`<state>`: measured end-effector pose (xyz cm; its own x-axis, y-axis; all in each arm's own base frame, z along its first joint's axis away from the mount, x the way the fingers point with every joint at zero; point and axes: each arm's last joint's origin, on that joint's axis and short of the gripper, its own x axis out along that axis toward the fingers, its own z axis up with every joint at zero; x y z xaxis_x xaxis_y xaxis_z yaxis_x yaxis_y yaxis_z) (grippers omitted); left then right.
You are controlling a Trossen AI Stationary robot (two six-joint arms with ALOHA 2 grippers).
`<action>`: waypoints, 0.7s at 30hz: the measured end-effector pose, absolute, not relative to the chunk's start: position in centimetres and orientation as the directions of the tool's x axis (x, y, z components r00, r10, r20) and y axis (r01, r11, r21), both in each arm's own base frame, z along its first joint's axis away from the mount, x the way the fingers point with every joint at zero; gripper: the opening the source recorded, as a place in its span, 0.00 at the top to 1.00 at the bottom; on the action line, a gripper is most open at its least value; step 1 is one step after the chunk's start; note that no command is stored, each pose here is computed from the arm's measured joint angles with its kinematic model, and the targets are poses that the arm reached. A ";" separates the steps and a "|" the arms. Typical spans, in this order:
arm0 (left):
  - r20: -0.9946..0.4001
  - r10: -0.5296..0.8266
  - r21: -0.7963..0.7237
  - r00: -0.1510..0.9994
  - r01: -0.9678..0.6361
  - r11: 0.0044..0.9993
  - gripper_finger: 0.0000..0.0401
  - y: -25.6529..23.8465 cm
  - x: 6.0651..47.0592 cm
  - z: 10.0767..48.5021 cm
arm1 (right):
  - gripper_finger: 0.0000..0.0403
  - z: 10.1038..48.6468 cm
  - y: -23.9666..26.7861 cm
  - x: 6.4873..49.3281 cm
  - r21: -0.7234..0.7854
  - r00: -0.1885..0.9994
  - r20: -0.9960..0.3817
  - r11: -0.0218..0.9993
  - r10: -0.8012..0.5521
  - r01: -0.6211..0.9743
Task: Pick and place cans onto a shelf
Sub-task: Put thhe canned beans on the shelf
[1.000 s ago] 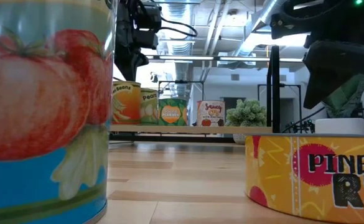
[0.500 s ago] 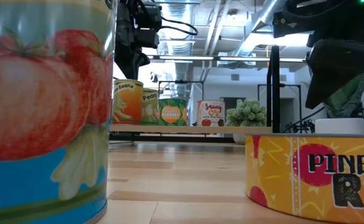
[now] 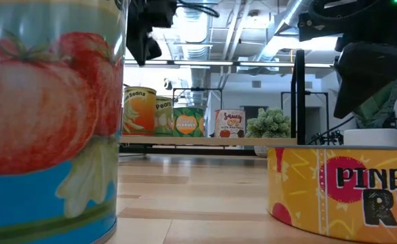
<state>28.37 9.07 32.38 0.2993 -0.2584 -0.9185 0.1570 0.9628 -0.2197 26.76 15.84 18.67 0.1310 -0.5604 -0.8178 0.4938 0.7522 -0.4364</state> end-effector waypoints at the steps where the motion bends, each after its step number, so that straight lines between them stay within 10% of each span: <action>1: -0.906 -0.302 -0.258 0.297 0.177 0.950 0.91 8.3 28.5 32.3 | 0.85 18.7 15.9 26.7 -0.436 0.131 -0.818 0.754 -0.559 0.492; 9: -0.960 -0.259 -0.225 0.109 0.256 0.940 0.91 2.7 28.9 28.7 | 0.85 18.7 16.9 26.1 -0.422 0.151 -0.819 0.760 -0.553 0.495; 21: -0.991 -0.004 0.030 0.135 0.248 0.968 0.93 3.2 29.4 25.9 | 0.85 18.7 18.0 25.4 -0.393 0.174 -0.819 0.756 -0.546 0.523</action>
